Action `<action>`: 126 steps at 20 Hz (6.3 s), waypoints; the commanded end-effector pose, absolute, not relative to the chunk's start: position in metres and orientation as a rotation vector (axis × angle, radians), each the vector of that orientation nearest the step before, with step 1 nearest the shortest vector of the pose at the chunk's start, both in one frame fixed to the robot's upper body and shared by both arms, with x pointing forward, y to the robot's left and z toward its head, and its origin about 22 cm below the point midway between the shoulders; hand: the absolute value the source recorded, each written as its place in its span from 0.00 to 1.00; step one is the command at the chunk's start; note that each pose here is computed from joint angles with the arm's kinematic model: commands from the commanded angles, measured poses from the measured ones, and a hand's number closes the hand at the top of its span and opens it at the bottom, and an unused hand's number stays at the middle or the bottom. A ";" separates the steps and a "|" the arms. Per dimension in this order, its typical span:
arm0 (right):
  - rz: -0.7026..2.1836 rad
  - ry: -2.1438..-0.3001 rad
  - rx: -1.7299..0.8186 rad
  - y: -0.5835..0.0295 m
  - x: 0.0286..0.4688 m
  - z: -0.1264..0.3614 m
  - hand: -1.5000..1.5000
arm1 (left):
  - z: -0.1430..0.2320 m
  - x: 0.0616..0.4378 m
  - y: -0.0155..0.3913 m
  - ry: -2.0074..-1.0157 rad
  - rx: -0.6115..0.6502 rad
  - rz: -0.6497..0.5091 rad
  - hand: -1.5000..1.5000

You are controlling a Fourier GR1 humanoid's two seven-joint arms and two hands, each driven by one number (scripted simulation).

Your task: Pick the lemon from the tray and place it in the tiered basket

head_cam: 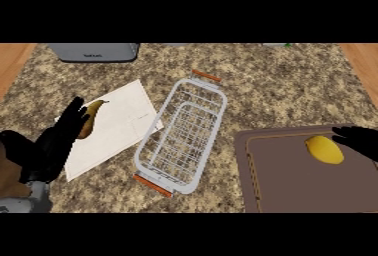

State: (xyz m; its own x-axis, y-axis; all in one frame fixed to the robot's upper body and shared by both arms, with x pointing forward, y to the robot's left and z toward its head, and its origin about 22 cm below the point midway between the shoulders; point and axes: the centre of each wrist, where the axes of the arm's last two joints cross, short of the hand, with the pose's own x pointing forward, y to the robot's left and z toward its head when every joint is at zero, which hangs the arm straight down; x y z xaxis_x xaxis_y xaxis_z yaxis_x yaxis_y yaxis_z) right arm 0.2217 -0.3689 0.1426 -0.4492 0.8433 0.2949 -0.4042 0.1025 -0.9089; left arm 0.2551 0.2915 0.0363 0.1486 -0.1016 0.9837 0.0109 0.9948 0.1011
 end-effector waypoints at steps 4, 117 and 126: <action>1.519 -1.280 -0.565 -0.358 0.244 0.096 0.00 | 0.028 0.259 0.303 -1.430 0.052 -0.088 0.50; 0.523 -1.729 -0.910 -0.002 0.268 0.148 0.00 | 0.039 0.273 0.288 -1.411 0.083 -0.089 0.50; 0.364 -1.760 -0.800 -0.004 0.288 0.173 0.00 | 0.036 0.258 0.293 -1.420 0.069 -0.089 0.50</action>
